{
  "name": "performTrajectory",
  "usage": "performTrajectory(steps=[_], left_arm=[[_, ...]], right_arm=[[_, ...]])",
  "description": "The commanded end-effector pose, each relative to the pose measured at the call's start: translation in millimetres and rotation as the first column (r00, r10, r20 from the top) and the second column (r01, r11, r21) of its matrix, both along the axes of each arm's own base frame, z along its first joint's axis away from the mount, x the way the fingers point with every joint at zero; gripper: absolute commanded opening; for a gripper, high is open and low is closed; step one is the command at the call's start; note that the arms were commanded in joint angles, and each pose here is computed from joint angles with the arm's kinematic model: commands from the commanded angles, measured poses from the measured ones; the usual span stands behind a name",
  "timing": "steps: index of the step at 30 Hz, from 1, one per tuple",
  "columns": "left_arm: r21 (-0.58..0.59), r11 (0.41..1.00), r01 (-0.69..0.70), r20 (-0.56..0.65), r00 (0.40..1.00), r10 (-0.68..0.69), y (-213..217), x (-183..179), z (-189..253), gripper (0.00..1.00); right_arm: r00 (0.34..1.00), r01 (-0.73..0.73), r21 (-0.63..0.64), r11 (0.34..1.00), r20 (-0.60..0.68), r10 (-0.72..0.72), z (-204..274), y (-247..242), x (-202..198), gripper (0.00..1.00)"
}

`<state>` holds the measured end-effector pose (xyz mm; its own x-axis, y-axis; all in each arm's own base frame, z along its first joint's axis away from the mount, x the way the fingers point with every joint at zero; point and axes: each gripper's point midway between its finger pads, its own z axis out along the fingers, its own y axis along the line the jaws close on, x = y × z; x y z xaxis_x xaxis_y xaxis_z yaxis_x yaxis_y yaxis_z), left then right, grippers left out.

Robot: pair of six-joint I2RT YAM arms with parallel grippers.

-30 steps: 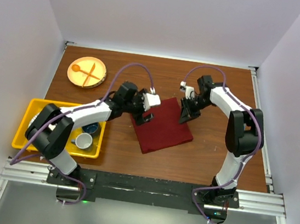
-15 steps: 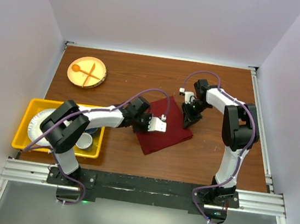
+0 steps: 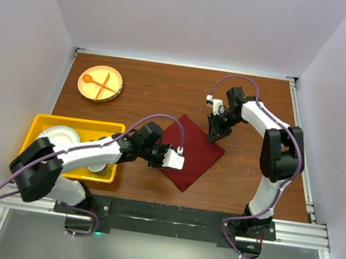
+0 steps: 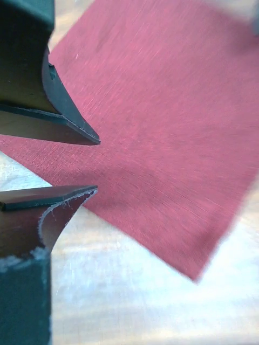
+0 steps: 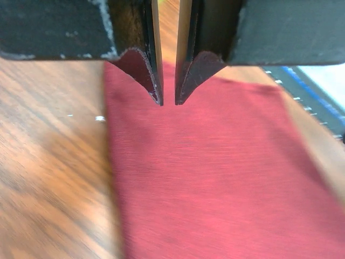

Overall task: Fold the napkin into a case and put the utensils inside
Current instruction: Fold the square-folded napkin, then pick up the top corner of the square folded napkin from the center of the board.

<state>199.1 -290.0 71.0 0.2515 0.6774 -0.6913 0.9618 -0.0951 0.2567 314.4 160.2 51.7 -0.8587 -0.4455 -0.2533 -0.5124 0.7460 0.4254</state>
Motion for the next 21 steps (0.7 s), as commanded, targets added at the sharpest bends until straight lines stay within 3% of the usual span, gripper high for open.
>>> performTrajectory(steps=[1,5,12,21], left_arm=[[-0.13,0.984,0.125,0.003,0.992,-0.125,-22,-23,22,0.38],[-0.124,0.979,0.16,0.001,0.987,-0.161,-35,-43,5,0.34],[-0.164,0.957,0.241,0.108,0.968,-0.225,-58,-70,-7,0.32],[-0.125,0.957,0.262,0.123,0.961,-0.247,-64,-78,-24,0.31]], right_arm=[[0.998,-0.029,0.173,0.984,0.06,0.019,37,27,-4,0.2],[1.0,-0.008,0.184,0.983,0.022,0.004,23,30,-15,0.19],[1.0,0.017,0.176,0.984,0.003,-0.018,-8,35,-30,0.18],[1.0,0.024,0.137,0.99,-0.016,-0.022,-34,27,-41,0.18]])
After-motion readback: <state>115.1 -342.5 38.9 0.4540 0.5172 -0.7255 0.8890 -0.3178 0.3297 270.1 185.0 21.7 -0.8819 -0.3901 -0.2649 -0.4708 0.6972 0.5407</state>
